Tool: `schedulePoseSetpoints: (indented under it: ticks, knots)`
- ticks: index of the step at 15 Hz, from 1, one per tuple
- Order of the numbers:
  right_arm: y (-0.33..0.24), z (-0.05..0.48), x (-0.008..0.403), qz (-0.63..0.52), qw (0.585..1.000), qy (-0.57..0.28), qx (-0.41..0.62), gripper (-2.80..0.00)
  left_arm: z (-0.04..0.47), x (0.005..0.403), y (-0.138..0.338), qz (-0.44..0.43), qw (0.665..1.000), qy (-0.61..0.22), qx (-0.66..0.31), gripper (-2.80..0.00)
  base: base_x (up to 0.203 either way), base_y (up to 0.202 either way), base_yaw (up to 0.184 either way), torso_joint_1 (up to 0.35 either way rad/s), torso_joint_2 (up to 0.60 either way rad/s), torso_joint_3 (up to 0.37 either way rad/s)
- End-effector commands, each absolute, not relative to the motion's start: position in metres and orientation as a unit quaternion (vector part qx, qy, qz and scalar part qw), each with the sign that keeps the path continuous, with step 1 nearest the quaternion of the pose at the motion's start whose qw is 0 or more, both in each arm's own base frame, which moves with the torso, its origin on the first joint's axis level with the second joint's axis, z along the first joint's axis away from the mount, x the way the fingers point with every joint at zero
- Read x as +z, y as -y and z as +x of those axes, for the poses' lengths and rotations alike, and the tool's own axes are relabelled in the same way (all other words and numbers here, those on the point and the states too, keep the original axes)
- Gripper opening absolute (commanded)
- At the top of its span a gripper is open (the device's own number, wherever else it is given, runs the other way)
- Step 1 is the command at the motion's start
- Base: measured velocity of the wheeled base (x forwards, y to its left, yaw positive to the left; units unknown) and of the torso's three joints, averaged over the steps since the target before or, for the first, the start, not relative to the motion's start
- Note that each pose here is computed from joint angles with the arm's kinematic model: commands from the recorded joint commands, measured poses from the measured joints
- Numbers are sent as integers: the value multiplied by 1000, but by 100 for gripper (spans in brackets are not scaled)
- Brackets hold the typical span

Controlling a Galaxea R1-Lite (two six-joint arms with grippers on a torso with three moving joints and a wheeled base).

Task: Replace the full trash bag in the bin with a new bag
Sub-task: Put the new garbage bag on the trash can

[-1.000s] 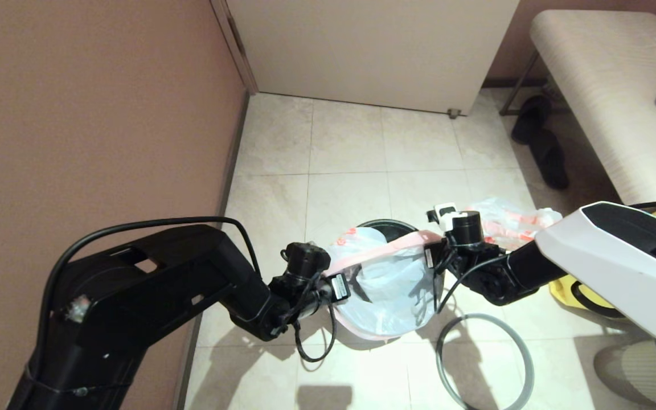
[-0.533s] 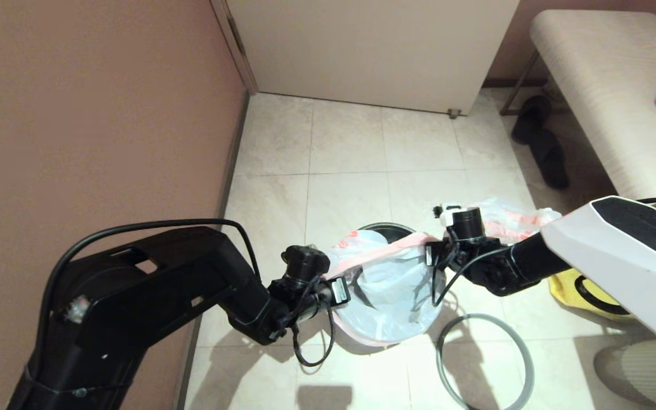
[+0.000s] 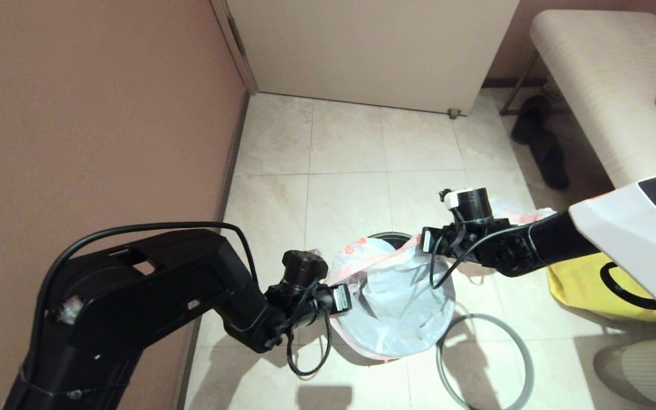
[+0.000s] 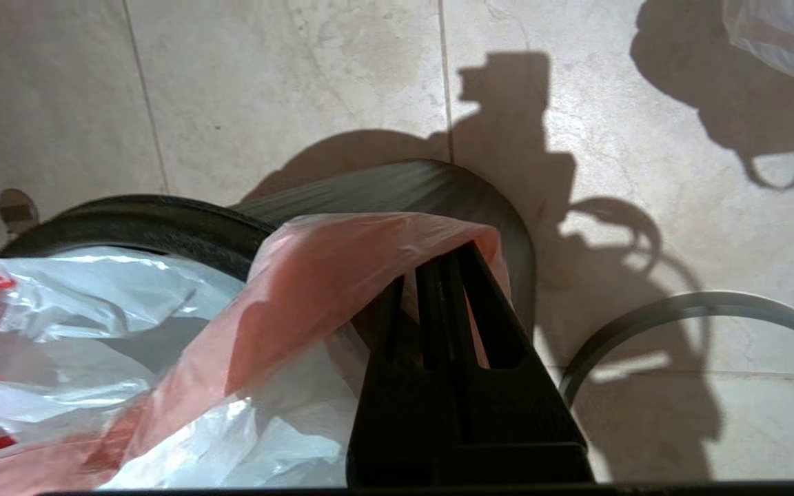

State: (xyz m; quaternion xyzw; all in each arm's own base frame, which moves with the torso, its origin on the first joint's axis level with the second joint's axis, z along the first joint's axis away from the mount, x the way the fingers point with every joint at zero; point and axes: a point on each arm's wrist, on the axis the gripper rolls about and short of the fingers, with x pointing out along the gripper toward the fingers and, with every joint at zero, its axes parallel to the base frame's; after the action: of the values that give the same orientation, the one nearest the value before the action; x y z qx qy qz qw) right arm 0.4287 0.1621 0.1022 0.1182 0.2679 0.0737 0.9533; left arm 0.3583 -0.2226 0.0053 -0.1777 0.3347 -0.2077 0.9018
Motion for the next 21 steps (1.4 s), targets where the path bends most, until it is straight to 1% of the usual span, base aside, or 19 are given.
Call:
schedulePoseSetpoints:
  ticks: [1, 5, 9, 13, 17, 20, 21]
  knots:
    - [-162, 430, 111, 124, 953, -265, 77, -280, 357, 9, 222, -181, 902, -332, -210, -280, 0, 0, 0, 0, 0, 0]
    - [-166, 430, 101, 131, 947, -282, 79, -280, 353, 10, 220, -184, 898, -332, -223, -280, 0, 0, 0, 0, 0, 0]
    - [-173, 429, 100, 177, 921, -326, 121, -280, 348, 9, 218, -171, 899, -310, -258, -280, 0, 0, 0, 0, 0, 0]
    - [-188, 439, 94, 175, 916, -336, 131, -280, 344, 8, 216, -171, 893, -317, -271, -280, 0, 0, 0, 0, 0, 0]
    - [-195, 440, 112, 186, 914, -335, 135, -280, 344, 8, 216, -171, 891, -318, -275, -280, 0, 0, 0, 0, 0, 0]
    - [-188, 429, 145, 208, 915, -317, 138, -280, 345, 8, 216, -172, 892, -317, -274, -280, 0, 0, 0, 0, 0, 0]
    - [-186, 420, 153, 212, 908, -331, 145, -280, 345, 8, 217, -172, 892, -316, -274, -280, 0, 0, 0, 0, 0, 0]
